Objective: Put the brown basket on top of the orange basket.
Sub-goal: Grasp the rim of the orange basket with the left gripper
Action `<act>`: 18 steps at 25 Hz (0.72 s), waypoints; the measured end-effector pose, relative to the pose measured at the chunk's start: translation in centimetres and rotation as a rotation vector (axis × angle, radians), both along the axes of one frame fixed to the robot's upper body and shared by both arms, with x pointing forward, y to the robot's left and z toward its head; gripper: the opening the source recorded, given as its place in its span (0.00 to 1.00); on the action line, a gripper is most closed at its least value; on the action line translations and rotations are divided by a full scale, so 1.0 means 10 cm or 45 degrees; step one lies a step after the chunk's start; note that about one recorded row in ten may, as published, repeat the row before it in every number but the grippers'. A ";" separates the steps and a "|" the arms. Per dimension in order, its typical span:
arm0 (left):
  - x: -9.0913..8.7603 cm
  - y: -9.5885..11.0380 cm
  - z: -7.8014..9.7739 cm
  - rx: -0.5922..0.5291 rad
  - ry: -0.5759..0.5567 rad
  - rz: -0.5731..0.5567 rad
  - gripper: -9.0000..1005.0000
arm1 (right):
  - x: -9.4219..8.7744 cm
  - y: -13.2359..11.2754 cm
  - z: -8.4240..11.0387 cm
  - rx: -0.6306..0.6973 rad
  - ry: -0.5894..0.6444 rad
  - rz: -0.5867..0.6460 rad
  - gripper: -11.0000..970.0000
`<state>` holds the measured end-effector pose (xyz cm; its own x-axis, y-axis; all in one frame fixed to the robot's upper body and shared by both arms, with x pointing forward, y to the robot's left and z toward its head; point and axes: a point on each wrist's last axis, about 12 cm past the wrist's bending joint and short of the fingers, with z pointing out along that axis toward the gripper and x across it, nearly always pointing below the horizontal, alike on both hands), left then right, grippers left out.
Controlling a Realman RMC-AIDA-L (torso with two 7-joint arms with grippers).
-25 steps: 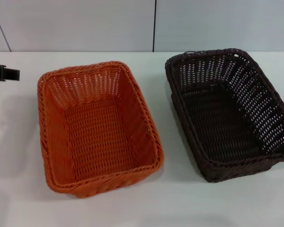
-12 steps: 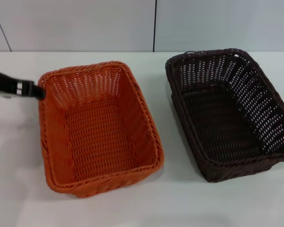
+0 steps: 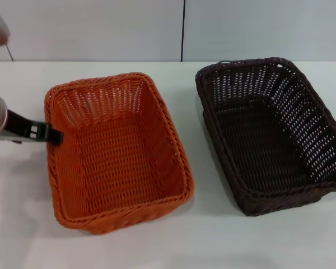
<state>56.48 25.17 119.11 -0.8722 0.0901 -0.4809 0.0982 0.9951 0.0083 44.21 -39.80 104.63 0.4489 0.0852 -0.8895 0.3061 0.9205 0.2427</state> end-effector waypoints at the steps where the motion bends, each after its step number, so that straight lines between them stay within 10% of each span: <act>1: 0.00 0.00 -0.02 0.002 0.012 -0.001 0.76 | 0.00 0.00 0.00 -0.001 0.001 0.002 0.85; 18: 0.08 -0.11 -0.28 0.017 0.108 -0.035 0.75 | 0.02 0.01 0.00 -0.006 0.012 0.014 0.85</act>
